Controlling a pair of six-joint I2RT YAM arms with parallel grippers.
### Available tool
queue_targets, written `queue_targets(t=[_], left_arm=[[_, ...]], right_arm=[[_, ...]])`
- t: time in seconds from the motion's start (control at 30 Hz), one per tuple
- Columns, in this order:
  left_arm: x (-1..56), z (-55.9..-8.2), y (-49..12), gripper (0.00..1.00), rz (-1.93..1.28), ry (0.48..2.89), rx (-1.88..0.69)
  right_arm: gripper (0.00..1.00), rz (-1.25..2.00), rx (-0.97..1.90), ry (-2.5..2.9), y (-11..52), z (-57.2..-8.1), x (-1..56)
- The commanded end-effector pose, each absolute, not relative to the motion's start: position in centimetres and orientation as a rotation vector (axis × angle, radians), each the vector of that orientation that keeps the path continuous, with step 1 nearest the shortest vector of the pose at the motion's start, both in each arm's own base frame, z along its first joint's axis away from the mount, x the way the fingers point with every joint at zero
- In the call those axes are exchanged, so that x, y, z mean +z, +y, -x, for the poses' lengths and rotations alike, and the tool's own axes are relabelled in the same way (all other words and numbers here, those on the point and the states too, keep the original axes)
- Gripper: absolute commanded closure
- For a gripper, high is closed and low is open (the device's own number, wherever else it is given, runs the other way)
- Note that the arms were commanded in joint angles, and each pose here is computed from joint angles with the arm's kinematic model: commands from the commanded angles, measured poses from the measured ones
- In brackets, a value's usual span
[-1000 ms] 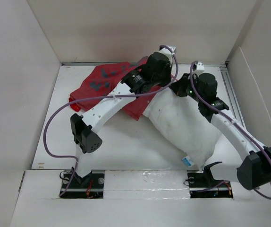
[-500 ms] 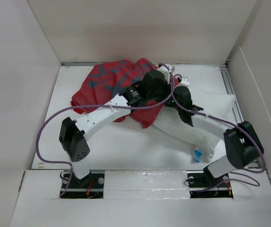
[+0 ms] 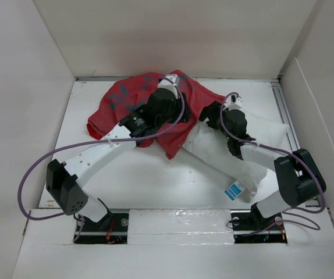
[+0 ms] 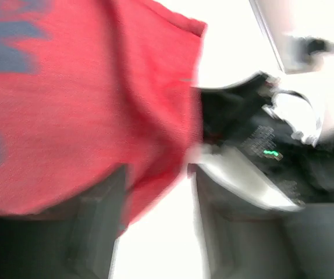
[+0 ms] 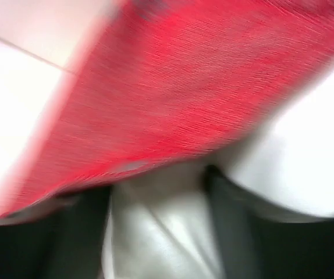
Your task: Put the pillow into the pillowcase
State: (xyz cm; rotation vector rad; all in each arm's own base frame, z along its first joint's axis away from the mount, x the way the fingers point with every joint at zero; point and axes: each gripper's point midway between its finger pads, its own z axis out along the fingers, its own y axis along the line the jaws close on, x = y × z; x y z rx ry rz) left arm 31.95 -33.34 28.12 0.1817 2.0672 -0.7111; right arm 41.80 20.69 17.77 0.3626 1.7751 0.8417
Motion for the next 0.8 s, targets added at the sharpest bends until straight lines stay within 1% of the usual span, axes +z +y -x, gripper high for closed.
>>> queue_targets(t=[0.0,0.03,0.07,0.1,0.17,0.2,0.23,0.27,0.3,0.33,0.37,0.43,0.47,0.57,0.6,0.67,0.7,0.77], left_arm=[[30.8,-33.3,-28.8,0.48,0.004,1.991,-0.529],[30.4,-33.6,-27.9,0.30,0.029,1.993,-0.474],[29.8,-33.4,-27.2,0.28,0.038,2.006,-0.435],[29.6,-33.3,-26.7,0.28,0.044,2.005,-0.423],[27.0,-32.5,-26.6,0.29,0.011,2.060,-0.407],[26.7,-32.1,-27.1,0.29,-0.010,2.064,-0.452],[25.0,-31.4,-27.1,0.29,-0.034,2.093,-0.462],[23.9,-31.0,-27.5,0.29,-0.056,2.112,-0.482],[23.4,-30.6,-27.7,0.29,-0.071,2.115,-0.513],[23.8,-30.1,-29.0,0.29,-0.105,2.089,-0.614],[21.4,-29.5,-29.2,0.29,-0.133,2.124,-0.628],[21.5,-29.2,-30.5,0.29,-0.161,2.074,-0.730],[20.0,-28.8,-30.4,0.27,-0.170,2.089,-0.731],[19.9,-28.8,-31.8,0.22,-0.190,2.056,-0.813],[19.4,-28.9,-31.9,0.18,-0.190,2.059,-0.812],[18.8,-29.2,-32.5,0.14,-0.196,2.055,-0.824],[19.0,-29.5,-32.4,0.07,-0.201,2.038,-0.814],[17.8,-29.1,-33.2,0.05,-0.236,2.053,-0.793]], right_arm=[[0.19,-0.215,1.005,1.706,21.6,-40.3,20.7],[0.11,-0.207,0.979,1.685,21.0,-39.8,22.1],[0.09,-0.182,0.924,1.690,20.5,-39.8,22.4],[0.05,-0.196,0.866,1.771,19.9,-39.4,21.0],[0.05,-0.226,0.742,1.798,18.6,-39.5,22.4],[0.05,-0.232,0.663,1.831,18.0,-39.4,22.1],[0.00,-0.276,0.518,1.943,16.8,-38.5,19.6],[0.00,-0.298,0.467,1.946,16.4,-38.4,21.0],[0.00,-0.314,0.397,1.988,15.8,-37.8,20.2],[0.00,-0.330,0.347,2.032,15.2,-36.8,19.3],[0.00,-0.331,0.318,2.028,15.0,-36.3,19.5],[0.00,-0.313,0.307,2.034,14.7,-35.1,19.5],[0.00,-0.303,0.301,2.035,14.5,-34.7,19.4],[0.00,-0.266,0.285,2.048,14.2,-33.8,18.9],[0.00,-0.266,0.285,2.049,14.2,-33.7,18.6],[0.00,-0.245,0.293,2.073,14.5,-34.0,17.8],[0.00,-0.218,0.313,2.084,15.0,-34.0,17.6],[0.00,-0.205,0.321,2.106,15.6,-34.3,16.7]])
